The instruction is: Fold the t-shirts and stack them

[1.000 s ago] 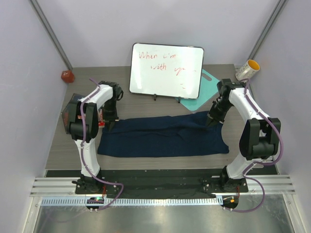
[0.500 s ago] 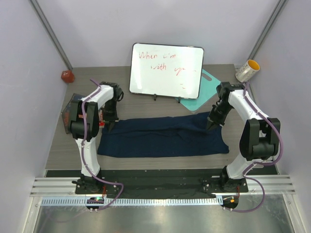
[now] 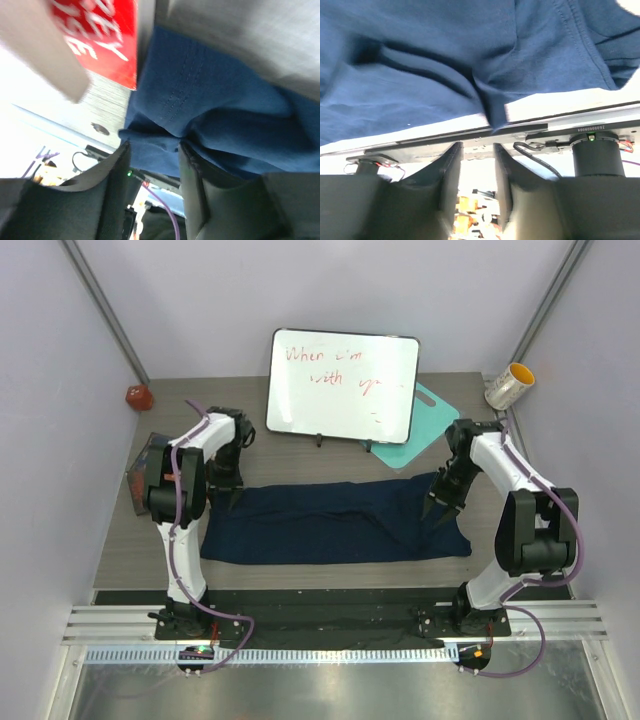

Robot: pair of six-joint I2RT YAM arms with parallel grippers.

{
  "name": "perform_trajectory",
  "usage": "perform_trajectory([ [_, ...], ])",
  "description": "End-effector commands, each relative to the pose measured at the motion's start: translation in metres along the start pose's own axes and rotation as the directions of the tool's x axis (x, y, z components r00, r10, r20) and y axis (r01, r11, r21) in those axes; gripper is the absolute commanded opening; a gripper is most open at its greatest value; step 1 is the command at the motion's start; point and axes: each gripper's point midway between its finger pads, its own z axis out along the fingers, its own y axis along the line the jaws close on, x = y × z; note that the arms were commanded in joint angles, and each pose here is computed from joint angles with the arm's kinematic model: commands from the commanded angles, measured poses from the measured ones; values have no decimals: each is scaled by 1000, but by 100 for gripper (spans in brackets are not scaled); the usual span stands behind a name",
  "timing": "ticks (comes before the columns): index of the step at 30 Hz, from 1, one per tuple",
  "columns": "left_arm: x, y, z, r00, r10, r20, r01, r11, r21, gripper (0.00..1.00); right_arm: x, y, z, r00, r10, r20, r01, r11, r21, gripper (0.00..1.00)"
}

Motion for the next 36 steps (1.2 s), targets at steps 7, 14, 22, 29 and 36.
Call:
perform_trajectory([
  [7, -51, 22, -85, 952, -138, 274, 130, 990, 46, 53, -64, 65, -72, 955, -3, 295, 66, 977, -204, 47],
  [14, -50, 14, -54, 976, -99, 194, 102, 995, -7, 49, -104, 51, -28, 947, -10, 320, 32, 998, -62, 40],
  [22, -39, 10, -25, 979, -104, 177, 104, 995, 8, 44, -120, 39, 12, 937, 25, 349, -18, 1000, -24, 38],
  [29, -30, 3, 8, 990, -94, 107, 98, 995, -26, 0, -127, 7, 47, 952, 74, 296, -129, 977, 171, 1],
  [36, -39, 3, 7, 987, -109, 116, 111, 994, -11, 0, -134, 6, 50, 947, 103, 305, -166, 967, 191, 1],
])
